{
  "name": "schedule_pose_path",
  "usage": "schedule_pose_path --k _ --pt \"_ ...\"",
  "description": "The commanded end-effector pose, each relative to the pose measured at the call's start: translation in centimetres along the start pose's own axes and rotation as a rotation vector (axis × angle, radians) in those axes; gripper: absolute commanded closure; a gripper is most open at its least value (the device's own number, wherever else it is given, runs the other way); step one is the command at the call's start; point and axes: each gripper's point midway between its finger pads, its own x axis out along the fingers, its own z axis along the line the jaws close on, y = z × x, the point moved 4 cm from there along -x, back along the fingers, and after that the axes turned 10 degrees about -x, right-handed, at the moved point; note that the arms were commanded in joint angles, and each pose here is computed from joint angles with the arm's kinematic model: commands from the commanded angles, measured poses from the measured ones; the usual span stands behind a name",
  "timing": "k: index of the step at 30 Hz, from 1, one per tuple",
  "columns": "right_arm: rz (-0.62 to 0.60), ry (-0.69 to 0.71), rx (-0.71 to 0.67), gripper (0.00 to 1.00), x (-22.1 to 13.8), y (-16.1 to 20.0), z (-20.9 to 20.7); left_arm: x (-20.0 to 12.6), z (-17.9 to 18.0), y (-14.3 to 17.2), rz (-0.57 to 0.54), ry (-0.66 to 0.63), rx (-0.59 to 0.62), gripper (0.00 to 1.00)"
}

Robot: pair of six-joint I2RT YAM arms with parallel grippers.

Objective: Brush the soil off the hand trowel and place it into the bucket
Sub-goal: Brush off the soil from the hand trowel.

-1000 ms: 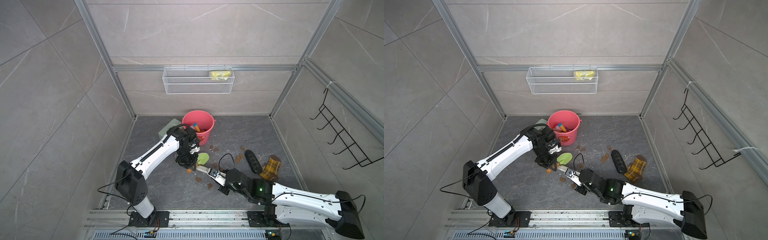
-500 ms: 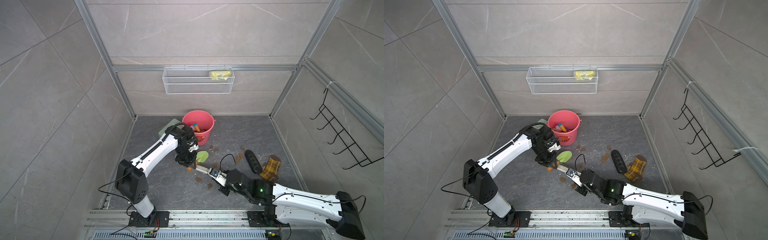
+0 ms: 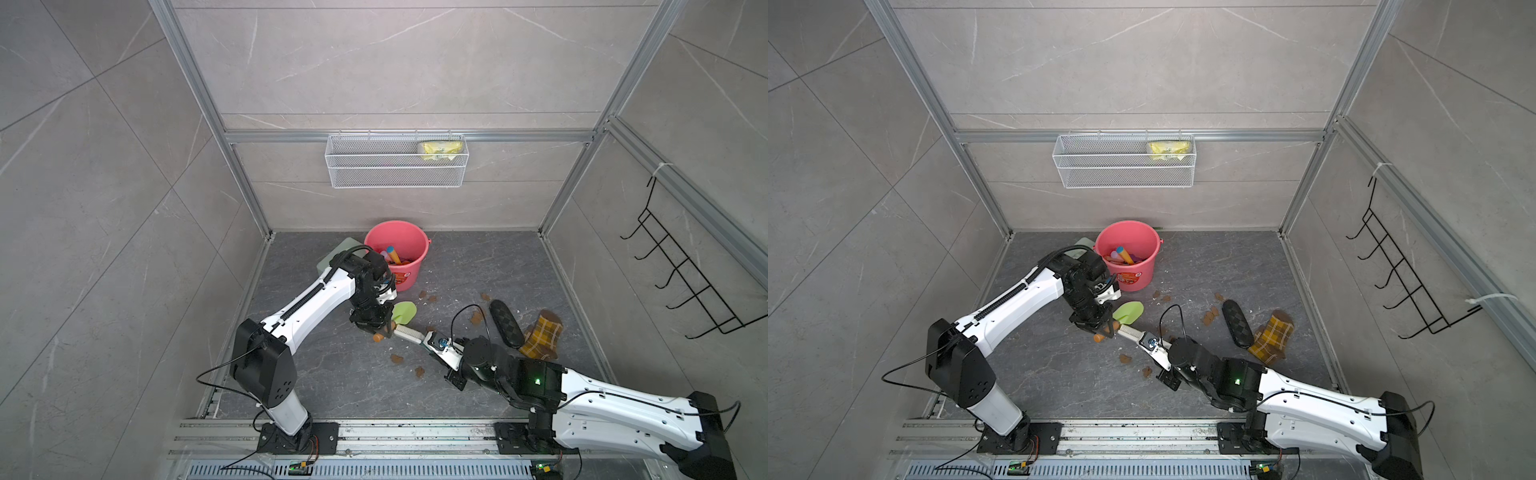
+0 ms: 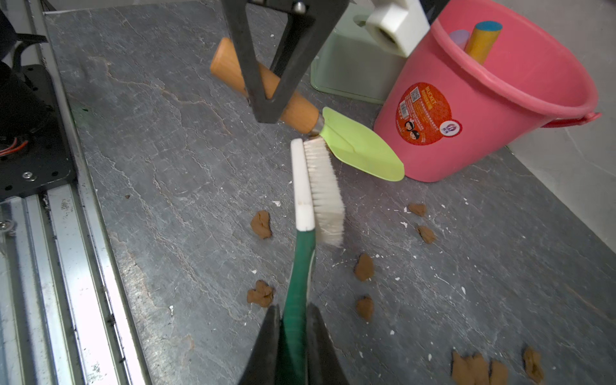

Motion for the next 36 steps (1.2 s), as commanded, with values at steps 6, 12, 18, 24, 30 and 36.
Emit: schedule_pose_path --k 6,12,18,24,30,36 --pt "-0.025 0.033 0.014 1.00 0.4 -1.3 -1.0 -0.2 -0.7 1.5 0.022 0.024 0.057 1.00" --pt "-0.015 0.030 0.018 1.00 1.2 -1.0 -0.9 -0.1 -1.4 1.3 0.029 0.066 0.068 1.00" --pt "-0.011 0.035 0.023 1.00 1.6 -0.7 -0.8 0.0 -1.8 1.1 0.031 0.089 0.063 1.00" --pt "0.039 0.082 0.026 1.00 2.3 0.4 -1.2 -0.2 -2.9 0.8 0.031 0.166 0.066 1.00" --pt "0.074 0.106 0.034 1.00 2.4 1.5 -1.3 -0.7 -2.9 0.3 0.024 0.206 0.040 1.00" --pt "0.068 0.025 0.055 1.00 1.4 2.1 -0.3 -2.1 -1.8 -0.6 -0.031 0.227 -0.012 1.00"
